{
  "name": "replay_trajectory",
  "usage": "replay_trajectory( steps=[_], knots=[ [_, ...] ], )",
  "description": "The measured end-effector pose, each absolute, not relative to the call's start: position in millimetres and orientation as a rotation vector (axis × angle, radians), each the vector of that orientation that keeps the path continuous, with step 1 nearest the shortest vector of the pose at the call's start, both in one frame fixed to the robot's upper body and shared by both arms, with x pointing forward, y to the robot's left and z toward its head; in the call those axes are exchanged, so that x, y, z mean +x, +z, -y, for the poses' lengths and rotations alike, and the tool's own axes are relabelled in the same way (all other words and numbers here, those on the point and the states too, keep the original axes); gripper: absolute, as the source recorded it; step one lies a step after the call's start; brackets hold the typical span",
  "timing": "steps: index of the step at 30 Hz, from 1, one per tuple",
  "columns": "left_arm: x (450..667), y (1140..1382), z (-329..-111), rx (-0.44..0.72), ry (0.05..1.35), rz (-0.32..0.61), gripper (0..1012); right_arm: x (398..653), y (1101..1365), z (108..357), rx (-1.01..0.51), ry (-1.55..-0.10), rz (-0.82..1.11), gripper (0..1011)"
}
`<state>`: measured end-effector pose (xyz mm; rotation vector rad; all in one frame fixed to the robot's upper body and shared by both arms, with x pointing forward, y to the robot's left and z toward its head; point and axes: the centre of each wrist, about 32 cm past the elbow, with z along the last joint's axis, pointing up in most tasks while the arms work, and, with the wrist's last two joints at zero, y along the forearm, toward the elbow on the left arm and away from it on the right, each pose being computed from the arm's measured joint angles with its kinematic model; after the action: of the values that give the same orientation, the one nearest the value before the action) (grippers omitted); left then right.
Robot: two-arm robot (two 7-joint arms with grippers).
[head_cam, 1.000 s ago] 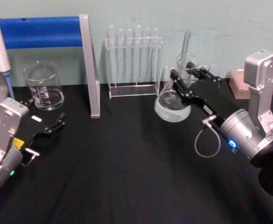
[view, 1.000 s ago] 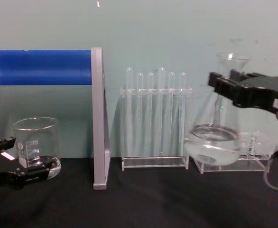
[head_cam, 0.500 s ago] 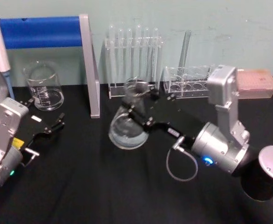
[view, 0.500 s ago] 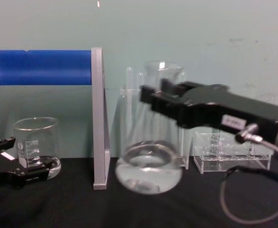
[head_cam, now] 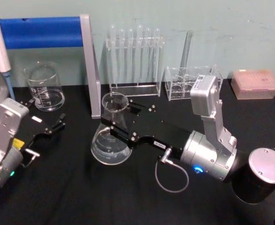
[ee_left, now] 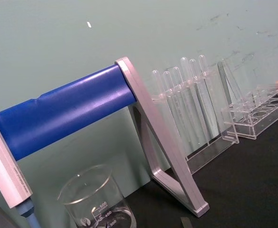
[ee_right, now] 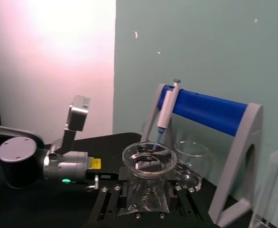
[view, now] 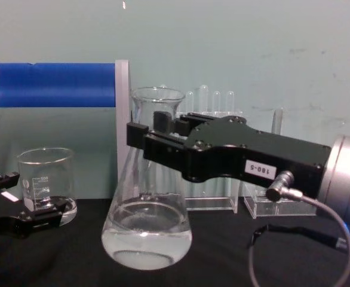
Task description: Grasp the erlenmeyer flask with one hand, shake it three times, then place it back.
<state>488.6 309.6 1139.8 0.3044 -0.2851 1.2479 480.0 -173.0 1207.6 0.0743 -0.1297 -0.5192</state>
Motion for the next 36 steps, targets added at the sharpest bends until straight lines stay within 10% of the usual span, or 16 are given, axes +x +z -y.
replay_trajectory(
  steps=[36],
  knots=[
    [489, 1140, -310, 0.304, 1.248, 0.285, 1001, 457, 1211, 254, 0.042, -1.294, 0.17, 457]
  ],
)
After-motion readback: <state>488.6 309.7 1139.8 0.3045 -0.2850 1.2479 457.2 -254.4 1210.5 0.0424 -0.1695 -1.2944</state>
